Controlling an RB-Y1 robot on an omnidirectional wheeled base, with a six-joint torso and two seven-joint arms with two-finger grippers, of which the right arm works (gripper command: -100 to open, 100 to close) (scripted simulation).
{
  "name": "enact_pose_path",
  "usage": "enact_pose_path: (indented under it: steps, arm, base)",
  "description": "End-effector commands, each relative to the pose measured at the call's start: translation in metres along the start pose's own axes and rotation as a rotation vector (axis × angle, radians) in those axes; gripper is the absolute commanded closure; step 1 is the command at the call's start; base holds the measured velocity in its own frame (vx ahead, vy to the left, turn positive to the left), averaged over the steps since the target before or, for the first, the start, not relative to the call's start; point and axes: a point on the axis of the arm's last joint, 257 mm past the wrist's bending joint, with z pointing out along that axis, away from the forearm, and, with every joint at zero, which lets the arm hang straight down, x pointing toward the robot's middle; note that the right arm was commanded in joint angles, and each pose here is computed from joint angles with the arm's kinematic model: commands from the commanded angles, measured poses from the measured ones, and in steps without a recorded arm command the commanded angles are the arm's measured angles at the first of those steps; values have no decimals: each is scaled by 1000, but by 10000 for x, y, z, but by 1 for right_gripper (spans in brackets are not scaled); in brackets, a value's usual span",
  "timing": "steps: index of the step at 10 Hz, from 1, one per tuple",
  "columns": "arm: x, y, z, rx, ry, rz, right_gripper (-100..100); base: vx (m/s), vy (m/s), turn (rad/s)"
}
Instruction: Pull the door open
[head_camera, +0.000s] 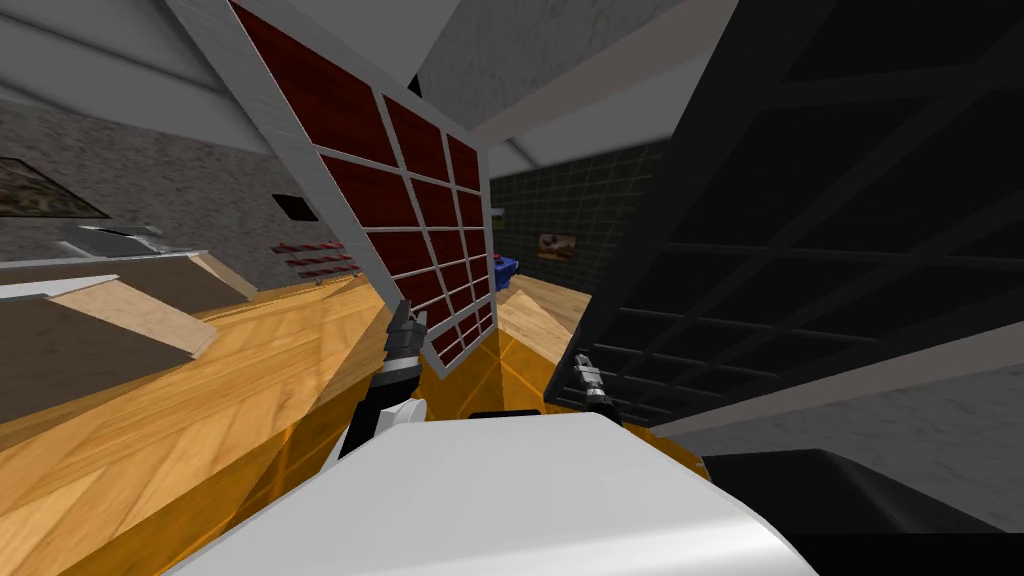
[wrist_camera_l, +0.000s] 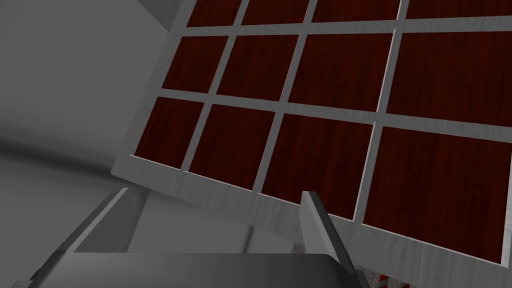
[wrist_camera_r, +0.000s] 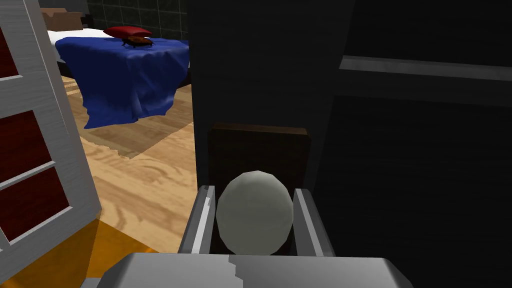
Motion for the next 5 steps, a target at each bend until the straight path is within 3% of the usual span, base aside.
enact_pose_path:
  steps: [1,2,3,5]
  arm:
    - [-5,-38,-60,31,-1,5,100]
    - [-14,-28,-44,20,-2,2,100]
    - [-37,-51,-124,45,-7,4,100]
    - [-26,-56,-192,73,-4,3,100]
  base:
    - [-239,-43,84]
    - [-109,-12,18]
    - [-181,-28,107]
    - [-239,-31,130]
